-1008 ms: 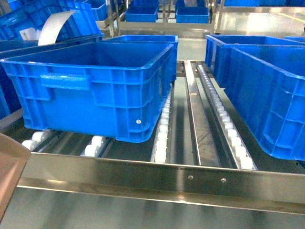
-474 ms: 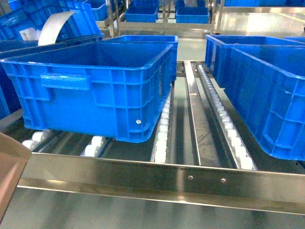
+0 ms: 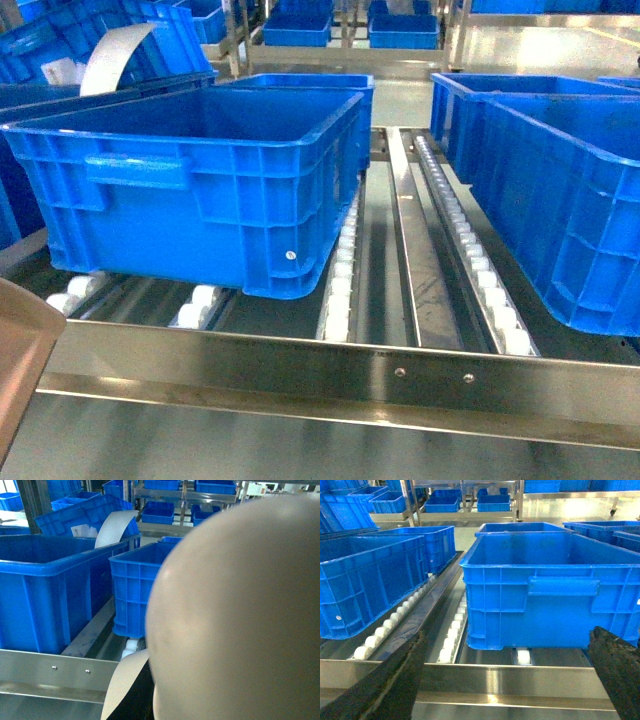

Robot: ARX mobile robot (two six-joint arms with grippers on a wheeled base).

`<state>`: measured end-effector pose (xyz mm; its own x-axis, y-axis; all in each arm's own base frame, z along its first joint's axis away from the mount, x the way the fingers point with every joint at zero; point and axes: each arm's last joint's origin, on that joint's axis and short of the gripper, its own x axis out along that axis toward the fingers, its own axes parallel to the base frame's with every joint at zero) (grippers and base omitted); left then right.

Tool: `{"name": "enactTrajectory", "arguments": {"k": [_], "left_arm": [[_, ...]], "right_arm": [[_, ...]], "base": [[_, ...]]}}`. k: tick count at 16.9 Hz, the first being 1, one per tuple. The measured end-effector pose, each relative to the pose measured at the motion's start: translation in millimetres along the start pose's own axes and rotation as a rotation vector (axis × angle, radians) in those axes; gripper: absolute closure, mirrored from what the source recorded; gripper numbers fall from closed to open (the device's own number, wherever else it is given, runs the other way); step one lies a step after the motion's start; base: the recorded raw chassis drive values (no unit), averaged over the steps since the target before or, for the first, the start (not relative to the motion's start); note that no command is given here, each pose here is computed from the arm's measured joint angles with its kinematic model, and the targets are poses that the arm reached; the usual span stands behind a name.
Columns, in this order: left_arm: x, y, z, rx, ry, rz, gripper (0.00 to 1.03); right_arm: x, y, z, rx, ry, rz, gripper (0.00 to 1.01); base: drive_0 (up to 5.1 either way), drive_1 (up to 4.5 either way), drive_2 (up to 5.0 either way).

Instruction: Place part in tray to right shelf

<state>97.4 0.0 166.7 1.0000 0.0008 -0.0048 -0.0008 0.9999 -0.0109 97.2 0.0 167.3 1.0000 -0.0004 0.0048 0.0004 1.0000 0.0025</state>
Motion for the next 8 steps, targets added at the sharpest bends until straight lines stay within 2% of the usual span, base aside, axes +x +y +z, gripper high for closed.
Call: {"name": "enactTrajectory", "arguments": {"k": [8], "left_arm": [[0.0, 0.0, 0.0, 0.0, 0.0, 0.0, 0.87]], "right_arm": [[0.0, 0.0, 0.0, 0.0, 0.0, 0.0, 0.03]], "base": [[0.0, 0.0, 0.0]]}}
